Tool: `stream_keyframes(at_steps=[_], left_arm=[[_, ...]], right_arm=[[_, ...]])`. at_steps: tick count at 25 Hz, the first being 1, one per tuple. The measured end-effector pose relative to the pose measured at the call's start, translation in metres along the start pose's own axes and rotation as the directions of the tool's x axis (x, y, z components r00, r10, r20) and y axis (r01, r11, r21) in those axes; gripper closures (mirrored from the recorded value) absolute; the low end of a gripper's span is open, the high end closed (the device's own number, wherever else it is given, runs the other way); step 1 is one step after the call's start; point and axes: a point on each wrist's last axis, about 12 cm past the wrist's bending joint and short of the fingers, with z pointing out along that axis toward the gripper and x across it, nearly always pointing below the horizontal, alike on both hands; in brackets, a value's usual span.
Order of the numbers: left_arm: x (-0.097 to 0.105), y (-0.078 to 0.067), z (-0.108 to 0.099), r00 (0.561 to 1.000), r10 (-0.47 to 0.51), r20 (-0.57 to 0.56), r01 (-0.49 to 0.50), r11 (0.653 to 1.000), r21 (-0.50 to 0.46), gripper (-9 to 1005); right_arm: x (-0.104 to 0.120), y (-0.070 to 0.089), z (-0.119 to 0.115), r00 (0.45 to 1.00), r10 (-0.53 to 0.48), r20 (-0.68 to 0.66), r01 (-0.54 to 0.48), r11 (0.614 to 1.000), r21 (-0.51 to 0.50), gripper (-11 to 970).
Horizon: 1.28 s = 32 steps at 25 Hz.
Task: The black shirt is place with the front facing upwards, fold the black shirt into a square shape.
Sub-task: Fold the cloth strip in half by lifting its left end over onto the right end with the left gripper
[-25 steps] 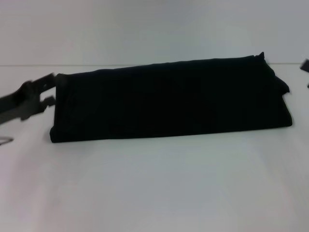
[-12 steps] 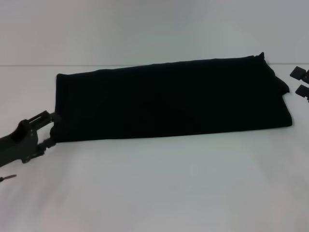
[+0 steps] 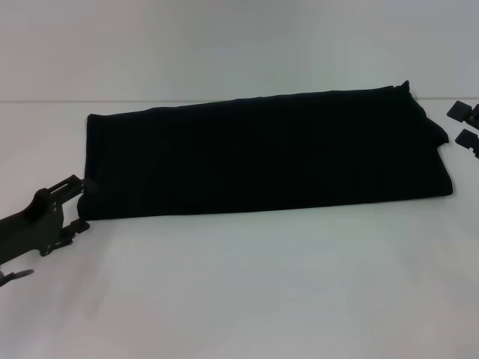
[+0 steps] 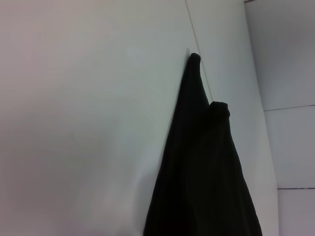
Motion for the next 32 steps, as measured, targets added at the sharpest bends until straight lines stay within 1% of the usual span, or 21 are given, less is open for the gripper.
stream_keyframes(at_steps=[5,6,9,10,11,14,16,19,23,26,29,30,32], left_arm=[[-0.002,-0.002,0.002,1.0,-0.007,0.009,0.007,1.0,0.002,123],[-0.002,-0.003,0.001,1.0,-0.004,0.009,0.004,1.0,0.016,123],[-0.001,-0.012,0.001,1.0,0.013,0.019,-0.015,0.995,0.101,125],[0.0,-0.013,0.002,1.0,0.016,0.019,-0.018,0.994,0.111,126],[0.0,-0.015,0.005,1.0,0.021,0.013,-0.022,0.994,0.111,127],[0.001,-0.014,0.015,1.0,0.028,0.007,-0.028,0.997,0.074,129],[0.0,-0.01,0.023,0.999,0.037,0.031,-0.038,0.999,0.022,130],[0.001,-0.009,0.023,0.999,0.039,0.033,-0.04,0.999,0.015,132],[0.0,-0.013,0.01,0.999,0.045,0.007,-0.045,0.997,0.063,135],[0.001,-0.013,-0.003,0.999,0.036,-0.035,-0.033,0.995,0.09,137],[0.001,-0.007,-0.01,0.998,0.012,-0.067,-0.01,0.999,0.032,140],[0.0,-0.004,-0.01,0.998,0.0,-0.065,0.0,1.0,0.003,141],[-0.001,-0.003,-0.01,0.999,-0.009,-0.052,0.009,1.0,-0.011,143]], right_arm=[[0.001,0.0,0.0,1.0,0.003,0.003,-0.003,1.0,0.001,32],[0.001,-0.001,0.0,1.0,0.006,0.002,-0.006,1.0,0.002,32],[0.002,-0.001,0.001,1.0,0.013,0.002,-0.013,1.0,0.003,32],[0.003,-0.002,0.001,1.0,0.014,0.002,-0.014,1.0,0.003,33],[0.003,-0.002,0.001,1.0,0.014,0.002,-0.014,1.0,0.004,33],[0.003,-0.002,0.001,1.0,0.014,0.003,-0.015,1.0,0.007,33],[0.003,-0.002,0.001,1.0,0.015,0.004,-0.015,1.0,0.007,33],[0.004,-0.003,0.001,1.0,0.023,0.004,-0.023,1.0,0.01,33],[0.003,-0.004,-0.001,1.0,0.028,0.014,-0.028,1.0,0.012,33],[0.003,-0.005,-0.003,0.999,0.031,0.019,-0.032,0.999,0.012,33],[0.004,-0.006,-0.004,0.999,0.027,0.02,-0.027,1.0,0.014,33],[0.005,-0.006,-0.004,0.999,0.026,0.02,-0.026,1.0,0.015,33],[0.005,-0.006,-0.004,0.999,0.026,0.021,-0.026,1.0,0.017,33]])
